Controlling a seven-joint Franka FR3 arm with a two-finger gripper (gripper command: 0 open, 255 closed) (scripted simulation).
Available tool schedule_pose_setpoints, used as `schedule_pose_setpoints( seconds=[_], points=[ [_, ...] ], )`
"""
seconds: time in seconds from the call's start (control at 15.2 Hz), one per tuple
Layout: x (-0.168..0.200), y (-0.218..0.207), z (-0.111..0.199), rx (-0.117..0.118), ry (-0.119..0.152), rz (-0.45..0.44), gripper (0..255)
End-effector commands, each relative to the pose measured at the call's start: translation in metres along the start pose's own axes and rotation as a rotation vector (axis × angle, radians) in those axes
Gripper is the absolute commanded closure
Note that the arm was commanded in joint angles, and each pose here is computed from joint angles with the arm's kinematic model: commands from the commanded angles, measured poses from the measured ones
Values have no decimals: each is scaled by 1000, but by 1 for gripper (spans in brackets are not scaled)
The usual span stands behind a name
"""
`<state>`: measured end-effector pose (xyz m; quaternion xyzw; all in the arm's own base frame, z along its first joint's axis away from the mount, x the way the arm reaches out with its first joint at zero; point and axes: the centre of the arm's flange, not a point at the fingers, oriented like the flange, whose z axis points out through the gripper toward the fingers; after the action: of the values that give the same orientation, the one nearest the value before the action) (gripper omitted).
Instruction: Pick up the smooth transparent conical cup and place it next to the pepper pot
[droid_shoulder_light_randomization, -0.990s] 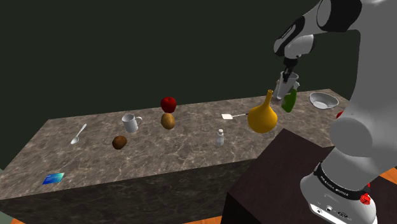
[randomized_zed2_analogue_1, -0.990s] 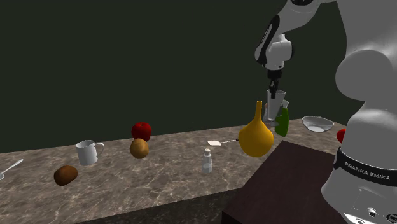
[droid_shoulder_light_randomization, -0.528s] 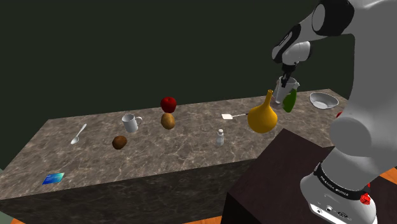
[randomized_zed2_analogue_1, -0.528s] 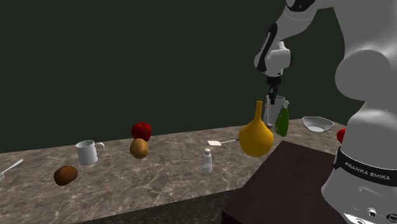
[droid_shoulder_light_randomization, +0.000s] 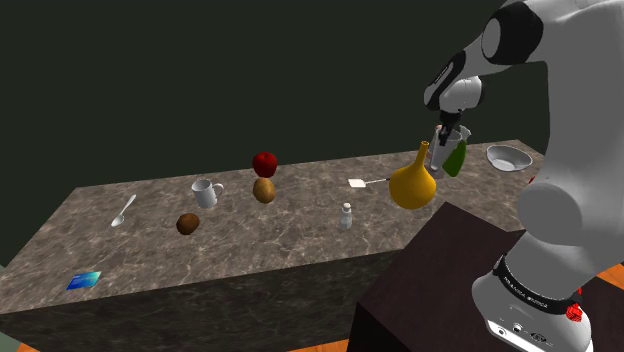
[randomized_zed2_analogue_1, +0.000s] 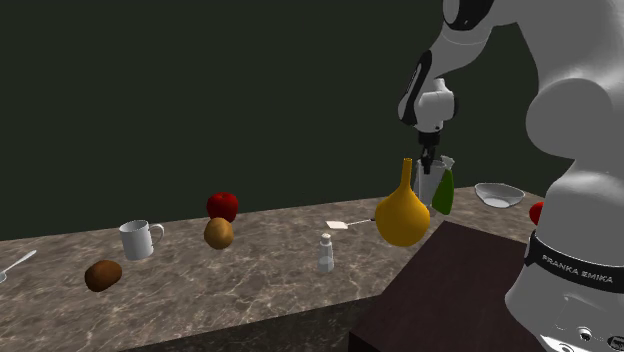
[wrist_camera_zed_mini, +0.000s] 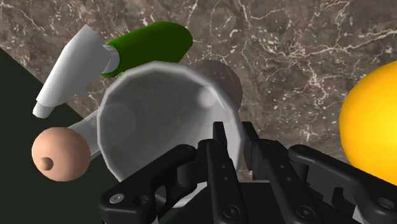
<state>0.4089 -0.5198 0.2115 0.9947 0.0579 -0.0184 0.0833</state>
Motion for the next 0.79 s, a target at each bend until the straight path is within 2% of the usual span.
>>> schedule_pose_setpoints(
  seconds=[0.0,0.4,0.46,0.73],
  points=[
    [0,0,3,-1,1,0,255],
    [0,0,3,-1,1,0,255],
    [0,0,3,-1,1,0,0],
    [0,0,3,-1,1,0,0]
  ],
)
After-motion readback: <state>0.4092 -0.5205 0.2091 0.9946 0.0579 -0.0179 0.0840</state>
